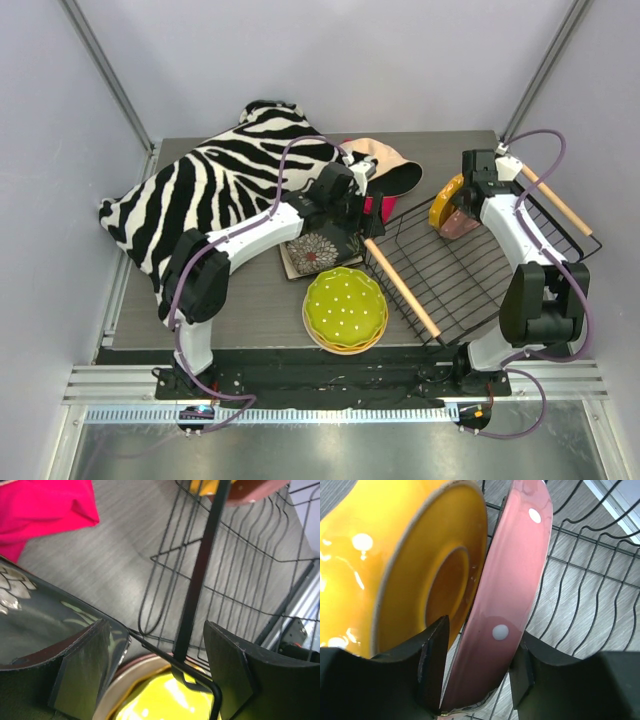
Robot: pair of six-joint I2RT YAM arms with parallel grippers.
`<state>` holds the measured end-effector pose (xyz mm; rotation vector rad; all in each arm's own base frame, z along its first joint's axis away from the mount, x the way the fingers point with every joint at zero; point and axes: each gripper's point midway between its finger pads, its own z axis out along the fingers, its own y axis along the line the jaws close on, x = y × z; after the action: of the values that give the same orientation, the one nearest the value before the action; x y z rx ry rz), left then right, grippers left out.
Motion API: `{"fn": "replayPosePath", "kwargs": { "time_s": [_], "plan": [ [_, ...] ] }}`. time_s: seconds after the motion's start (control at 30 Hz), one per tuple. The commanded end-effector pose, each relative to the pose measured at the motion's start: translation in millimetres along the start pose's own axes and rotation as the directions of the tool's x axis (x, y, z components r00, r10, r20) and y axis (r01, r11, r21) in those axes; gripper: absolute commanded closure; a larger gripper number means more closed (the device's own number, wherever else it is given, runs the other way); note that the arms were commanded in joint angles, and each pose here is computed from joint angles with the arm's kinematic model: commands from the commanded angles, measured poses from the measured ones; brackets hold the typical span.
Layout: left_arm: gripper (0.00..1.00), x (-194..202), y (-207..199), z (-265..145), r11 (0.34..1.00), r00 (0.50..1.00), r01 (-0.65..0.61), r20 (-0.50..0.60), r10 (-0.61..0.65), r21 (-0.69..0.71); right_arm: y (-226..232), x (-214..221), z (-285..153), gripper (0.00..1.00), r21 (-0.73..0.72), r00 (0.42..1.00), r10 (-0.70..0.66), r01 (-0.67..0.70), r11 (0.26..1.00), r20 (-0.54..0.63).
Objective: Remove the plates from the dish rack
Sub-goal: Unload the plate from the dish rack.
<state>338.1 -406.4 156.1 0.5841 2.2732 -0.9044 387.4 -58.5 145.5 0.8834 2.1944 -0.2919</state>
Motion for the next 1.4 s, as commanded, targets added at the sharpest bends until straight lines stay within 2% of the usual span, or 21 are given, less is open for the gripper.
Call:
{"fn": "replayPosePath", "kwargs": {
  "time_s": [0.0,0.2,0.5,0.63,0.8,0.93,1.1,1.2,1.37],
  "plan": [
    [0.2,-15,0,4,0.999,0.999,-0.037,0.031,0.038,-0.018,-21,-14,-16,0.99,0.062,0.998,-0.036,0.033,0.998,0.046],
    [0.2,-13,-4,7,1.0,0.999,-0.03,0.023,0.03,0.005,1,-64,-71,0.99,0.036,0.979,-0.024,0.018,0.999,0.202],
    [0.2,-16,-11,3,0.999,0.999,-0.031,0.038,0.03,0.037,14,-79,-89,0.99,0.047,0.955,-0.048,0.036,0.998,0.293],
    [0.21,-16,-14,5,0.998,0.999,-0.031,0.041,0.029,0.046,22,-74,-80,0.99,0.052,0.96,-0.071,0.059,0.997,0.272],
    [0.2,-52,-29,-10,0.983,0.97,-0.185,0.158,0.184,-0.007,20,-63,-75,0.99,0.051,0.968,-0.068,0.058,0.997,0.243],
    [0.19,-76,-48,-15,0.966,0.942,-0.26,0.221,0.252,0.01,23,-84,-95,0.99,0.014,0.96,-0.034,0.031,0.999,0.28],
    [0.19,-75,-68,-10,0.943,0.917,-0.328,0.257,0.305,0.05,31,-99,-108,0.99,-0.036,0.951,0.0,0.011,0.999,0.309],
    [0.18,-70,-90,-6,0.918,0.898,-0.369,0.309,0.312,0.145,38,-95,-105,0.99,-0.072,0.956,0.024,-0.003,0.997,0.293],
    [0.18,-54,-102,-1,0.898,0.896,-0.386,0.317,0.31,0.212,43,-97,-109,0.99,-0.084,0.956,0.032,-0.008,0.996,0.292]
  ]
}}
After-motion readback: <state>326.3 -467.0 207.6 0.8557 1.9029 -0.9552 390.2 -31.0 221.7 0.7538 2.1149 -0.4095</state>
